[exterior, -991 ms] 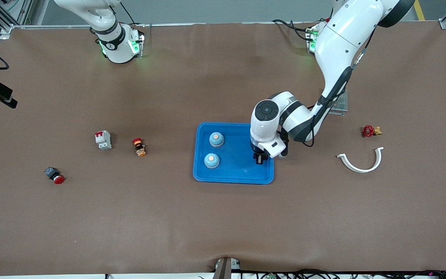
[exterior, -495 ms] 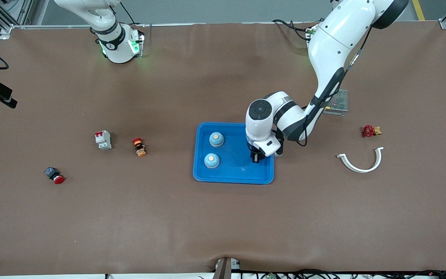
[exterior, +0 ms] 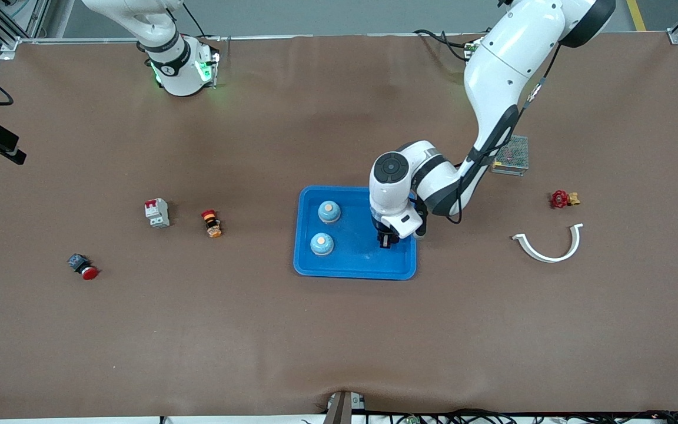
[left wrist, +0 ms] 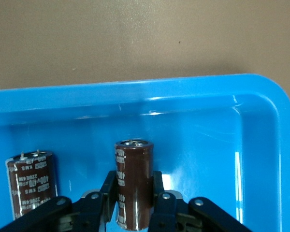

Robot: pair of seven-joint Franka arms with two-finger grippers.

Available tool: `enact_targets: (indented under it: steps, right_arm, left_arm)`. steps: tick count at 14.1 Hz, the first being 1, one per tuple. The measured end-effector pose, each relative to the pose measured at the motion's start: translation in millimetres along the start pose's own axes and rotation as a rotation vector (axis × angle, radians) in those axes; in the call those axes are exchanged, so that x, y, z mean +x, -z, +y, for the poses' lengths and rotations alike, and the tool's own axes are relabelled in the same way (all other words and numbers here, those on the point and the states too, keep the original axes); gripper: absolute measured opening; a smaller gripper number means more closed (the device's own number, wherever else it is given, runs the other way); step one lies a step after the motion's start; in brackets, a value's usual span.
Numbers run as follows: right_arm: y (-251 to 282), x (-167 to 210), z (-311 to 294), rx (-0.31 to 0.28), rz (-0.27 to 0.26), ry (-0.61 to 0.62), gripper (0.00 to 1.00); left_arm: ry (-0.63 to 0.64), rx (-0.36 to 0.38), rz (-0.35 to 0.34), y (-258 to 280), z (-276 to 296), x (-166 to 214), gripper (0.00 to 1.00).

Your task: Place electrolytic capacitor and blue bell in tray

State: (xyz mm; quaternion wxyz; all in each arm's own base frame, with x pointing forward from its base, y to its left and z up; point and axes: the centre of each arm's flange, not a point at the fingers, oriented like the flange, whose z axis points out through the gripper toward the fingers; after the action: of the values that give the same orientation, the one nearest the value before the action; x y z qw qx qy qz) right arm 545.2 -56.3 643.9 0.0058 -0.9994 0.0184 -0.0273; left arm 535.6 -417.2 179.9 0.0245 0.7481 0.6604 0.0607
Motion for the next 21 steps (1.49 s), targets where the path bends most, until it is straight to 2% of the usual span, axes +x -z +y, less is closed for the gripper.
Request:
enact_targets:
  steps: [7,8,9,14,18,21]
  right_arm:
    - [0.0,0.0,0.0,0.0,0.0,0.0,1.0]
    - [0.0,0.0,0.0,0.0,0.0,0.0,1.0]
    - [0.0,0.0,0.0,0.0,0.0,0.0,1.0]
    - [0.0,0.0,0.0,0.0,0.0,0.0,1.0]
    - [0.0,0.0,0.0,0.0,0.0,0.0,1.0]
    - [0.0,0.0,0.0,0.0,0.0,0.0,1.0]
  left_arm:
    - [-0.01,-0.005,0.007,-0.7,0.0,0.0,0.33]
    - [-0.015,-0.009,0.01,-0.8,0.1,0.1,0.37]
    - [-0.017,-0.012,0.012,-0.6,1.0,0.8,0.45]
    - [0.005,-0.014,0.043,8.2,16.7,10.1,0.98]
    - [0.018,-0.002,0.084,26.1,32.1,13.2,1.0]
    - [0.0,0.046,0.067,45.3,39.6,20.7,1.0]
